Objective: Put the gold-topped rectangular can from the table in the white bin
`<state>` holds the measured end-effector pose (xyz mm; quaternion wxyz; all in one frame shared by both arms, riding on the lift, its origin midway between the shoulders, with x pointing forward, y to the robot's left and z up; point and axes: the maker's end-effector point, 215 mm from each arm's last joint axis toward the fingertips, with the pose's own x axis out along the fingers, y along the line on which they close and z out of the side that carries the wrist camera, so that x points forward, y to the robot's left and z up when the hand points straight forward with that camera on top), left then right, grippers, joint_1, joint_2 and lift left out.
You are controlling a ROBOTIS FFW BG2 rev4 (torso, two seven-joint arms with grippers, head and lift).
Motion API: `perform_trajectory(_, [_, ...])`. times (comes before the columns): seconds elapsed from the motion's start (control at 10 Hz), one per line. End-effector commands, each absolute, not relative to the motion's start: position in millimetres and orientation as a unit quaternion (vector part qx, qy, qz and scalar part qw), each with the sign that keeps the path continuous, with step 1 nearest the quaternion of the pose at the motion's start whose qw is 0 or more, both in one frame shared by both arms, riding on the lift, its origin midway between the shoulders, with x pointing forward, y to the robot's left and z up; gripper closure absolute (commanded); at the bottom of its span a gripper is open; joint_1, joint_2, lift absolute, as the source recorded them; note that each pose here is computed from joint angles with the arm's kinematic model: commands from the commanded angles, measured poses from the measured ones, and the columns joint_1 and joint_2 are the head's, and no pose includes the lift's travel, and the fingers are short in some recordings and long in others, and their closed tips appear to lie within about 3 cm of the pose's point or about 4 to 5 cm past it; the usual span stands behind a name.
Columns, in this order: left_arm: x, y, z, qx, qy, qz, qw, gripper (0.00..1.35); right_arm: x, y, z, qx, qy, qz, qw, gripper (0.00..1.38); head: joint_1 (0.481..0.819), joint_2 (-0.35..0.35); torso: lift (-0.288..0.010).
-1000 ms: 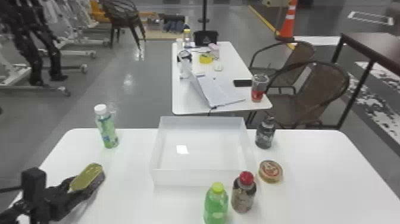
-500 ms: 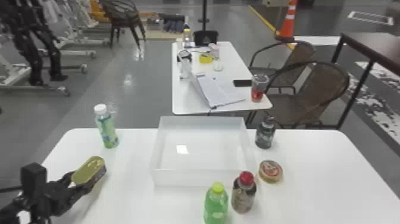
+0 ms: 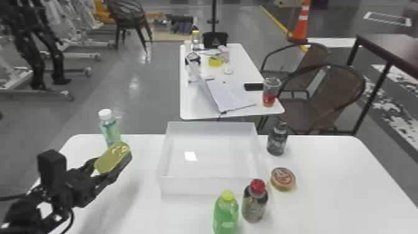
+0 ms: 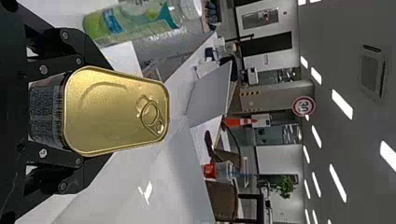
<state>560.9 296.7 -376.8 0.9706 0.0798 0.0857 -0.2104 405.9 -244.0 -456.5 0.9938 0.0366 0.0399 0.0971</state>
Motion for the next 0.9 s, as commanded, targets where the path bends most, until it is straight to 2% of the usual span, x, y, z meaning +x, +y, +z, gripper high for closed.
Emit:
perform_trajectory(0.0, [570, 257, -352, 0.075, 0.068, -0.243, 0.965, 0.82, 406, -244, -456, 0.037, 0.040, 0.097, 0.994, 0.15, 0.549, 0.000, -0.100])
perform_trajectory(0.3, [580, 189, -348, 0.053, 0.068, -0.302, 0.949, 0.82, 405, -243, -459, 0.038, 0.043, 0.097, 0.994, 0.15, 0.549, 0.000, -0.100])
perform_trajectory(0.8, [603, 120, -399, 0.049, 0.097, -0.391, 0.914, 0.82, 407, -243, -461, 0.039, 0.044, 0.097, 0.994, 0.15, 0.549, 0.000, -0.100])
